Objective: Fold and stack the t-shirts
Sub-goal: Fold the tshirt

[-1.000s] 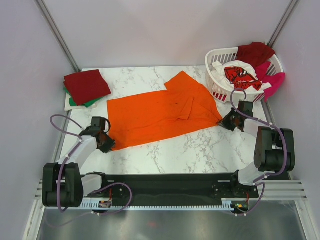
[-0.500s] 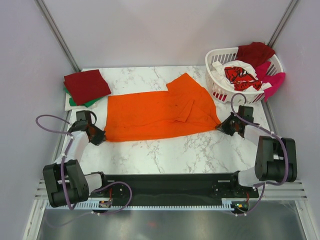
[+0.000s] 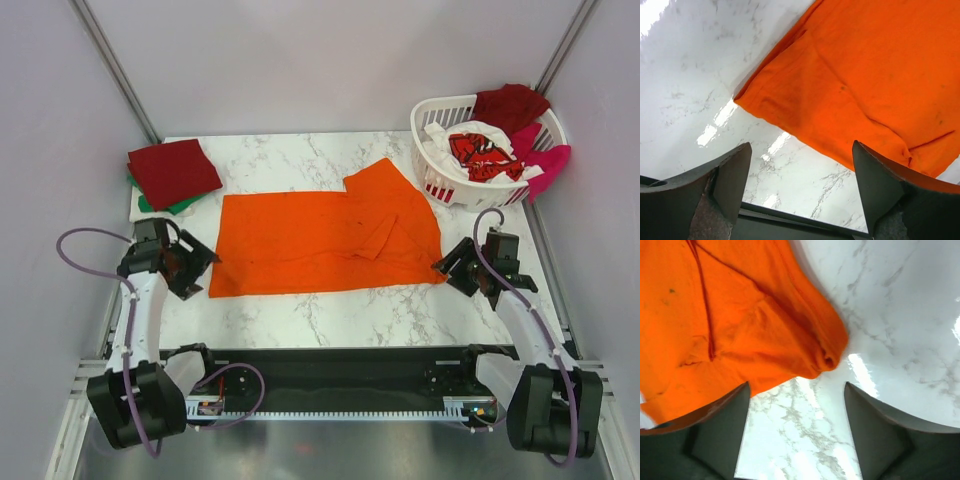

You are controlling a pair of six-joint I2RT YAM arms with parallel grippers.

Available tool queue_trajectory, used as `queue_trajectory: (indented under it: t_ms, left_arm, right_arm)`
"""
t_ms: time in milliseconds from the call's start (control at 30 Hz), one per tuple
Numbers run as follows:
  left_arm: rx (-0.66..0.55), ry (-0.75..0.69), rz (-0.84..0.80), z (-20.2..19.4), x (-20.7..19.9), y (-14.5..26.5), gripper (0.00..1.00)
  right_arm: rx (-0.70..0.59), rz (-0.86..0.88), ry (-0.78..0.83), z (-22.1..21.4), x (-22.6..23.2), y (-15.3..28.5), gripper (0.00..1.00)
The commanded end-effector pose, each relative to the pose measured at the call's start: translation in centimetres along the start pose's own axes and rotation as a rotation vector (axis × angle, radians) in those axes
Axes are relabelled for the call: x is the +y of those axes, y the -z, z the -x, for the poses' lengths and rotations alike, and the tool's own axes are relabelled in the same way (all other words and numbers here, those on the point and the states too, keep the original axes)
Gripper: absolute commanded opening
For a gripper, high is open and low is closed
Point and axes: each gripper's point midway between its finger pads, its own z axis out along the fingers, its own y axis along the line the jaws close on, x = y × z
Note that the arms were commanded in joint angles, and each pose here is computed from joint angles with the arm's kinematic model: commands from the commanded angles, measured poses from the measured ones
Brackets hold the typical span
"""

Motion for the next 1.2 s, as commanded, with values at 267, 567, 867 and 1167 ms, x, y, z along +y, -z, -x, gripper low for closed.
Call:
queue_trajectory:
  t_ms: [267,567,867,1167]
  left_arm:
    - [-0.095,-0.269,-0.143,2.2,-3.0,3.3,0.84]
    - [-0.089,-0.288,-0.210,1.8,-4.2,3.1,0.75]
    - [-0.102,-0.326,-0.238,1.1,-4.9,3.6,0.74]
    - [-0.116,-0.330,-0.247,1.2,-5.0,3.9,0.73]
  right_arm:
    - [-0.125,0.150,0.202,5.2,7.5,4.0,0.81]
    - [0.022,0.169,0.332,1.2,14.7,-3.3,0.25]
    - [0.084,0.080,0.360,-0.7,15.3,-9.9,0.14]
    - [0.089,0.005,0.367,-1.0,13.4,-12.5,0.21]
